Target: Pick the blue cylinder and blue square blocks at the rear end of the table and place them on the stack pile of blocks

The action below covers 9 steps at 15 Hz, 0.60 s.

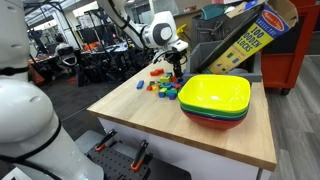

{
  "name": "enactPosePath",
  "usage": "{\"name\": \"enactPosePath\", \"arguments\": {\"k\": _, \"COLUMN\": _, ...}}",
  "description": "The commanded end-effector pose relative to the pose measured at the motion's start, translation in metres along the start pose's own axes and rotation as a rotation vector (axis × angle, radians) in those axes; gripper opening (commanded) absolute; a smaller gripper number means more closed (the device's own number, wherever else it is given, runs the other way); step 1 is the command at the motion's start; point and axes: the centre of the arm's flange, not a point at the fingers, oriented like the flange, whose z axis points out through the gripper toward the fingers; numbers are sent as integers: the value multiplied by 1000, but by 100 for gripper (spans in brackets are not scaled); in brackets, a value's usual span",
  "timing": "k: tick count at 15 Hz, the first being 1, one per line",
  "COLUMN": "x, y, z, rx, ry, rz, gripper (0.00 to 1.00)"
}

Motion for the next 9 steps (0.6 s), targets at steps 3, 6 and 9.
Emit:
{"name": "enactPosePath", "arguments": {"k": 3, "x": -5, "y": -5, "z": -38, "rx": 62, "ry": 81, "rz": -29, "gripper": 100}}
{"name": "enactPosePath", "arguments": {"k": 6, "x": -22, "y": 2, "z": -56, "rx": 73, "ry": 41, "rz": -72, "gripper": 100}}
{"name": "enactPosePath", "arguments": {"k": 9, "x": -48, "y": 9, "z": -67, "rx": 91, "ry": 16, "rz": -150, "gripper": 100}}
